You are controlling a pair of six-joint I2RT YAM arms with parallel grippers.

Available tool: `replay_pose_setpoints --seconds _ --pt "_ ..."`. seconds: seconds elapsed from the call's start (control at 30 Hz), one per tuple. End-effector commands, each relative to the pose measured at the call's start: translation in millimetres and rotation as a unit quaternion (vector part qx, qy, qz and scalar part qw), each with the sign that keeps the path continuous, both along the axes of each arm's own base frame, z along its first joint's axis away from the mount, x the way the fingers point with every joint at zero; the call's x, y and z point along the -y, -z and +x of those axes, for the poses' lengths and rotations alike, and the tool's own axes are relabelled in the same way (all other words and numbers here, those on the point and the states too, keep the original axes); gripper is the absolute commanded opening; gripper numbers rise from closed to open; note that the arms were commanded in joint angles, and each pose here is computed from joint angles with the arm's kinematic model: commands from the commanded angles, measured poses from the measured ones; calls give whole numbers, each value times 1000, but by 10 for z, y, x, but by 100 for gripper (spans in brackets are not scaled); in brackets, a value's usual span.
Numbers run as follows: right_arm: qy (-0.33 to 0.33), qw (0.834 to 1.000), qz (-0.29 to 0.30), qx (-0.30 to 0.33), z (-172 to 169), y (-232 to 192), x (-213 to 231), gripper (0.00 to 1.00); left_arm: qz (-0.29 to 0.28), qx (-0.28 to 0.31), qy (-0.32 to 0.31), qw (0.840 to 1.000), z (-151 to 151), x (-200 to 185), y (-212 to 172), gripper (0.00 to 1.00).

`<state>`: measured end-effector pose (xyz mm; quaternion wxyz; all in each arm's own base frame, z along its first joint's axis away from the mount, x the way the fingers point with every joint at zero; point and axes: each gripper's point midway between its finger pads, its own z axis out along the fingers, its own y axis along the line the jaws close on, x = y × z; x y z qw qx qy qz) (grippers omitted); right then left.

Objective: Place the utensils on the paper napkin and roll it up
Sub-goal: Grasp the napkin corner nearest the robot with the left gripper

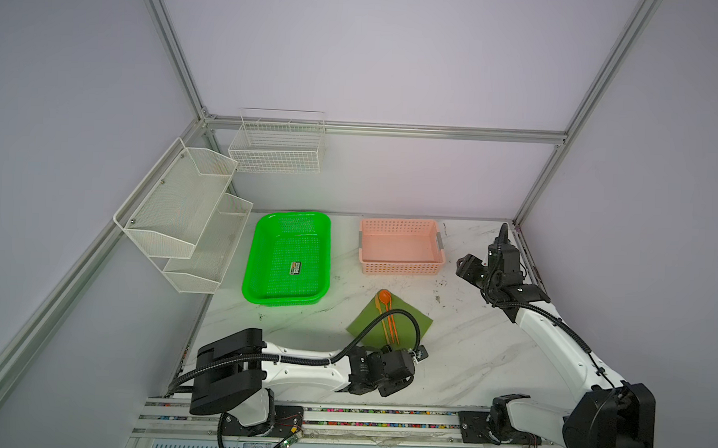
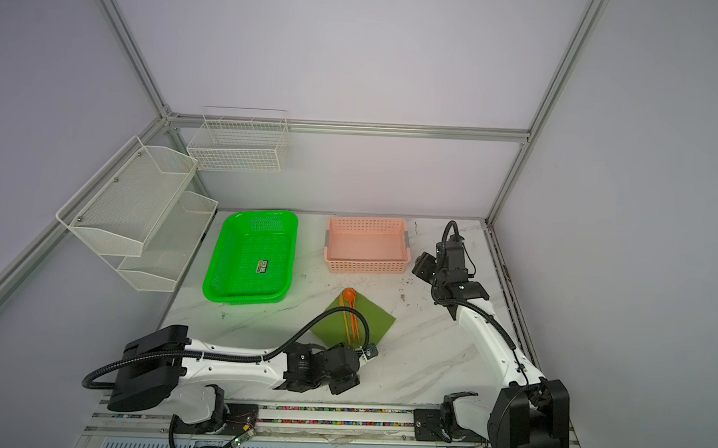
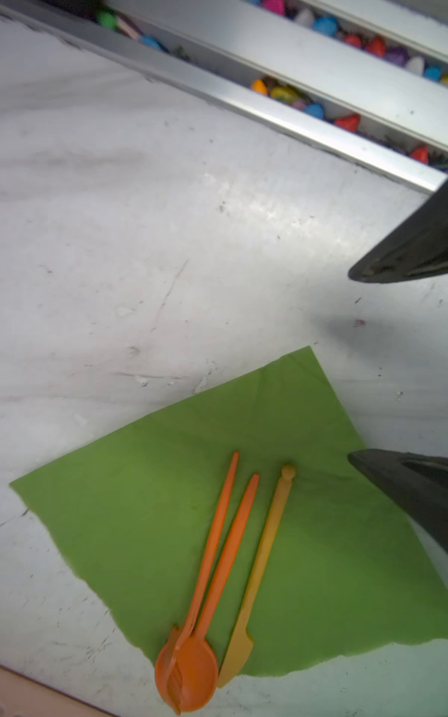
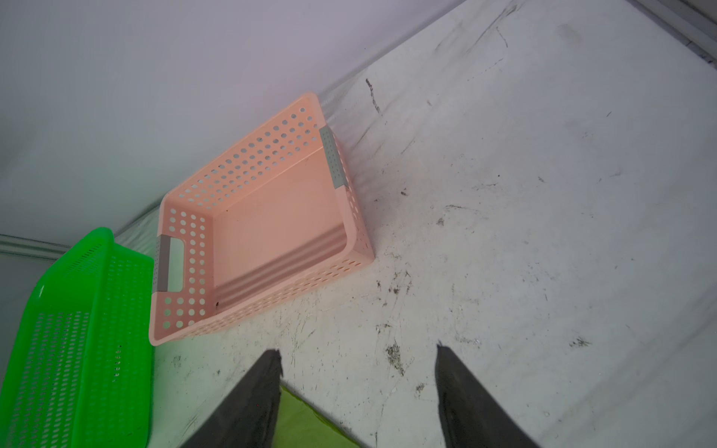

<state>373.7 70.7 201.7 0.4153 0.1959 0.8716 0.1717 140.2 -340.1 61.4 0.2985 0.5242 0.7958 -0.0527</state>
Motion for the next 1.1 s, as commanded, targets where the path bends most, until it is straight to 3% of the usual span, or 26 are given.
replay_pose_setpoints --seconds 0.0,1.07 --pt "-14 1000 9 -8 -37 85 -44 65 -9 50 -11 999 165 92 -239 65" --pt "-33 999 31 15 -96 15 -114 65 8 102 10 995 300 339 -84 56"
